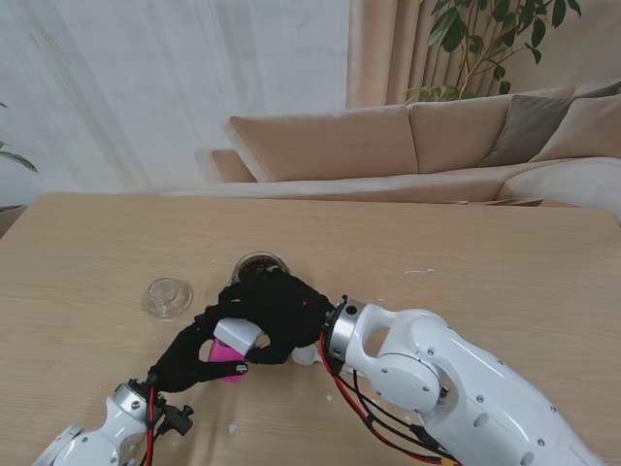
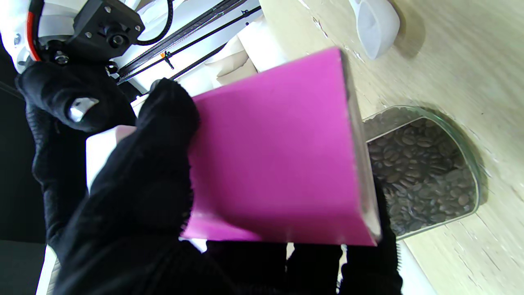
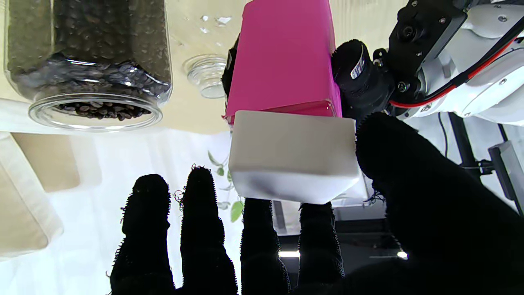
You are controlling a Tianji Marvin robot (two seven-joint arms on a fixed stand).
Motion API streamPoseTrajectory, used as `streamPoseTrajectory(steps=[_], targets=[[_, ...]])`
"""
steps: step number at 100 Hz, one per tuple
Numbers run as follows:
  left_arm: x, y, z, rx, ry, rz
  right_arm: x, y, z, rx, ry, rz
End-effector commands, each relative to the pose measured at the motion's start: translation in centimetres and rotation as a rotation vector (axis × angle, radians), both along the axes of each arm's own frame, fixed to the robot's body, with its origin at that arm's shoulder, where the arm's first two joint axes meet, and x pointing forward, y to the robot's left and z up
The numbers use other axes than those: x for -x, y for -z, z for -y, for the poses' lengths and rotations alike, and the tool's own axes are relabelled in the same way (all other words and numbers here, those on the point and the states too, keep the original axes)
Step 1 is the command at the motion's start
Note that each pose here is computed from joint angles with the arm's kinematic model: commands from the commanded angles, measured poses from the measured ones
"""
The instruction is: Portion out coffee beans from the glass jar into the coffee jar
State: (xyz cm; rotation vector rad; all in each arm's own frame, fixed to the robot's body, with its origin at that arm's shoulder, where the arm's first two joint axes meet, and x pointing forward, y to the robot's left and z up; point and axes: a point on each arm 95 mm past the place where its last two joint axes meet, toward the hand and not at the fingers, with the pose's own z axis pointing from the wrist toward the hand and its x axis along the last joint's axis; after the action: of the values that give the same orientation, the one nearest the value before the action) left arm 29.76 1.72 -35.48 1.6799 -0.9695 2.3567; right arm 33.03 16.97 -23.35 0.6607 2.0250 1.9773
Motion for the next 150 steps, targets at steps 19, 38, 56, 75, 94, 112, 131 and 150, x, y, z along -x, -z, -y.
streamPoseTrajectory(steps=[19, 38, 56, 75, 94, 112, 131, 150], targets=[[0.3, -0.1, 0.4, 0.012, 0.018, -0.005, -0.3, 0.7, -0.8, 0.01, -0.017, -0.022], [0.3, -0.2, 0.3, 0.018, 0.019, 0.0, -0.5, 0.9, -1.1, -0.014, -0.017, -0.049], [0.3, -0.2, 0.2, 0.019, 0.018, 0.002, -0.8, 1.1, -1.3, -0.054, -0.025, -0.051], [0.4, -0.2, 0.2, 0.018, 0.021, 0.0, -1.0, 0.9, -1.4, -0.087, -0.041, -0.046], [0.4, -0.1, 0.2, 0.017, 0.025, -0.006, -0.9, 0.3, -1.2, -0.093, -0.04, -0.039], [0.5, -0.1, 0.2, 0.015, 0.031, -0.014, -0.8, -0.1, -1.0, -0.091, -0.036, -0.027], [0.5, 0.0, 0.2, 0.008, 0.044, -0.024, -0.6, -0.3, -0.7, -0.078, -0.028, -0.02], [0.6, 0.0, 0.1, 0.012, 0.047, -0.033, -0.4, -0.4, -0.3, -0.064, -0.021, -0.022]])
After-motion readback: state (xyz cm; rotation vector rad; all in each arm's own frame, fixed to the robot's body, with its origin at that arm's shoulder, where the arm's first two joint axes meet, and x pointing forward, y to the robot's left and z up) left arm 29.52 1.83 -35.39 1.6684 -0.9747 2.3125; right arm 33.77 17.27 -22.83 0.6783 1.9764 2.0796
